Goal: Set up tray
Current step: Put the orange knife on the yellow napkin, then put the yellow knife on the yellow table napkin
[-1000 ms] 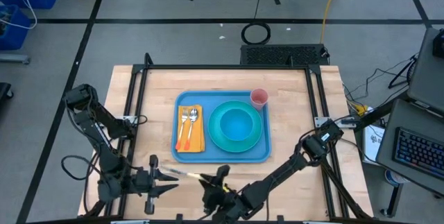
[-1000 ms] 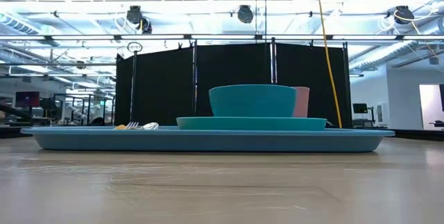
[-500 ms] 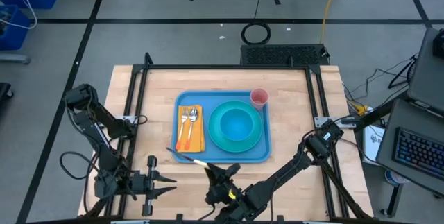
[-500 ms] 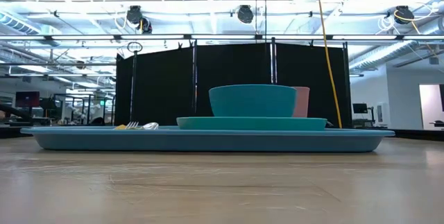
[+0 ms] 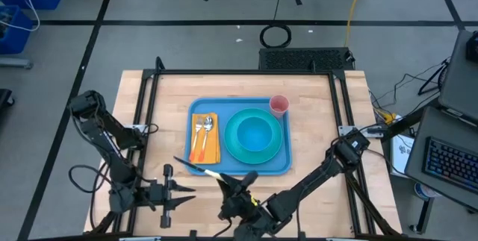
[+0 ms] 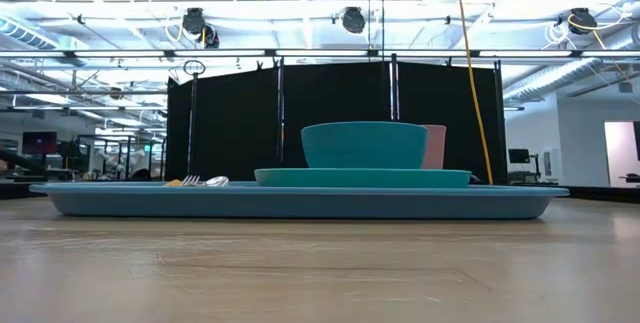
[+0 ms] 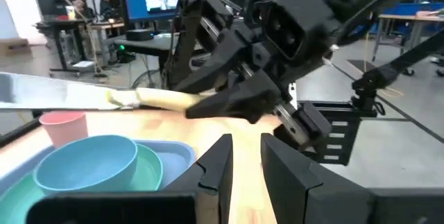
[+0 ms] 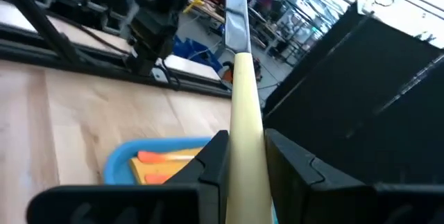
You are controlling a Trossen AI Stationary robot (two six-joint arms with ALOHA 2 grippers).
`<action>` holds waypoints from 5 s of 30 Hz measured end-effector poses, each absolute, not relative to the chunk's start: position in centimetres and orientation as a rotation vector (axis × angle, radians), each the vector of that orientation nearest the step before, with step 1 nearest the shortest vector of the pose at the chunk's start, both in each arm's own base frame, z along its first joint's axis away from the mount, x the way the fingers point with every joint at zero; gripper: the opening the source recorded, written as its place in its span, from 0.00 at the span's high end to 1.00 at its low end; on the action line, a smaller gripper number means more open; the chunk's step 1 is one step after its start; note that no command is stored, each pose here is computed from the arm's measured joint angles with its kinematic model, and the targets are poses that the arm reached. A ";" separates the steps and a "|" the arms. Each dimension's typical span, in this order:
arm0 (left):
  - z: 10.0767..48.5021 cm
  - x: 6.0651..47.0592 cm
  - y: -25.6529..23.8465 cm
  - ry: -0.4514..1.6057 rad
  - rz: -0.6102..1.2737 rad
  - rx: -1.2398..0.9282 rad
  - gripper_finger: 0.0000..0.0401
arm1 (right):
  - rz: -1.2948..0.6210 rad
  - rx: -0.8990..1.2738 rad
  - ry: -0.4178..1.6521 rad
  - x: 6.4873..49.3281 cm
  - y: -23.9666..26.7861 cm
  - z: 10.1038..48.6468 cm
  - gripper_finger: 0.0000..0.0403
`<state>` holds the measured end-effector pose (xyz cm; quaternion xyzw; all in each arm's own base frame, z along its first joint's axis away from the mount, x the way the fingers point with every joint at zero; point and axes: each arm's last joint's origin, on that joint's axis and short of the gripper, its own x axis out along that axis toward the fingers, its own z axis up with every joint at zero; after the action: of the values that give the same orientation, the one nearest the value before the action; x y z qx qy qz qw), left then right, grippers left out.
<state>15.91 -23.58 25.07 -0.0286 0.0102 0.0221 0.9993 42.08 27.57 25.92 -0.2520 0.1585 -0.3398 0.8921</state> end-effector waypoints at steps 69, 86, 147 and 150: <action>24.0 19.6 -20.4 0.061 0.232 -0.202 0.45 | -0.649 -0.538 0.265 43.9 26.8 26.4 0.85; 25.5 18.7 -21.4 -0.019 0.179 -0.185 0.56 | -0.595 -0.552 0.240 43.9 27.3 26.9 0.85; 24.9 18.3 -21.7 0.012 0.171 -0.219 0.94 | -0.227 -0.610 0.321 41.4 29.3 21.1 0.99; 24.9 18.3 -21.8 0.011 0.163 -0.237 0.93 | 0.027 -0.444 0.442 41.0 28.2 21.9 0.99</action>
<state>18.26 -21.75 24.90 -0.1179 0.0057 0.0814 0.9897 41.02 28.16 21.92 -0.2182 0.2174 0.0134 0.9513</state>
